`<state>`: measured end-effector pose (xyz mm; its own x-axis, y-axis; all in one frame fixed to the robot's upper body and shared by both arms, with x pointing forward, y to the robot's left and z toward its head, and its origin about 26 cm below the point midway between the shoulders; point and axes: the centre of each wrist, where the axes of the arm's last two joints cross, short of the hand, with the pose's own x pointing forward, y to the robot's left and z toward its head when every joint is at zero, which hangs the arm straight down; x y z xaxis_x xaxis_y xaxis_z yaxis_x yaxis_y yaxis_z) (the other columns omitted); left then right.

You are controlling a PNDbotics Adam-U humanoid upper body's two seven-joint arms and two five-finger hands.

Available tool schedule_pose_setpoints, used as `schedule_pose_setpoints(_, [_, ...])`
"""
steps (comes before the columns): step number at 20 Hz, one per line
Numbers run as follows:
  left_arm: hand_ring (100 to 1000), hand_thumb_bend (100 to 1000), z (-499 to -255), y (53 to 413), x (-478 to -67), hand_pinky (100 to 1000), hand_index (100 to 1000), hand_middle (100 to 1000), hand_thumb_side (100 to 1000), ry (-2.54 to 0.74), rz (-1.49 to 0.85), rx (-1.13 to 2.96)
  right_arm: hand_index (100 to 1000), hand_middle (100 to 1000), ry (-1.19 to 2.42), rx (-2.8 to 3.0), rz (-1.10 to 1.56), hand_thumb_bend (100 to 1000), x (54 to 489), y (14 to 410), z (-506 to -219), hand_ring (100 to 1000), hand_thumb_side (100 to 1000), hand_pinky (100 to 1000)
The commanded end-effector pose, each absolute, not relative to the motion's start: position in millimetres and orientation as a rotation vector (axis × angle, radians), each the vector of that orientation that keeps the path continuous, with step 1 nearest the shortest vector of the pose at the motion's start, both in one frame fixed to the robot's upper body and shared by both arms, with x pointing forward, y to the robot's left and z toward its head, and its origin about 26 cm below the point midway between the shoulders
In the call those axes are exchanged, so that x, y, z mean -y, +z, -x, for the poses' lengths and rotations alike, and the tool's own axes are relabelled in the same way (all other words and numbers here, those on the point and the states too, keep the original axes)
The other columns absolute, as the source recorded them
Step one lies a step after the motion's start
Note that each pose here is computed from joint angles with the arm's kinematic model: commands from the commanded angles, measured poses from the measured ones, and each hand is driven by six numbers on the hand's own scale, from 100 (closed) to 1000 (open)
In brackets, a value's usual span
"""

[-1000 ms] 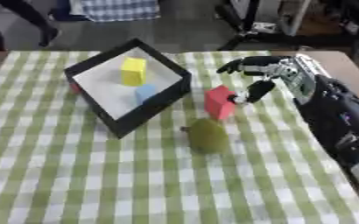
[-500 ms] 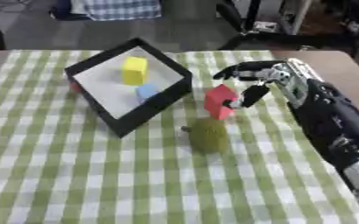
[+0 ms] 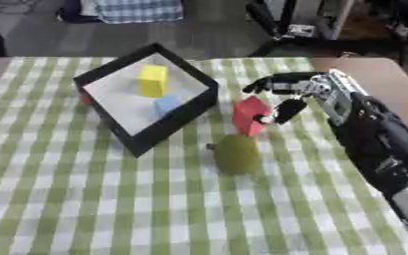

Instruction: Pick up objects on the table and place them in the box.

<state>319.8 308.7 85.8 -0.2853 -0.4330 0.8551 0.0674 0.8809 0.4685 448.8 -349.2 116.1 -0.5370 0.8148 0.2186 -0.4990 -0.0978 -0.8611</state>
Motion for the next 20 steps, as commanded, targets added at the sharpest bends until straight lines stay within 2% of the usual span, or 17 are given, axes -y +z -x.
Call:
schedule_pose_setpoints(1, [575, 125, -320.1, 95.0, -311.2, 729, 923, 604, 1000, -0.506, -0.291, 1.827, 999, 933, 2.027, 1.155, 0.306, 226, 357.8, 135.1, -448.8, 935, 445, 946])
schedule_pose_setpoints(20, [575, 122, -319.8, 94.5, -310.6, 726, 922, 603, 1000, -0.508, -0.289, 1.826, 999, 928, 1.995, 1.191, 0.281, 216, 360.9, 150.0, -445.9, 928, 446, 944])
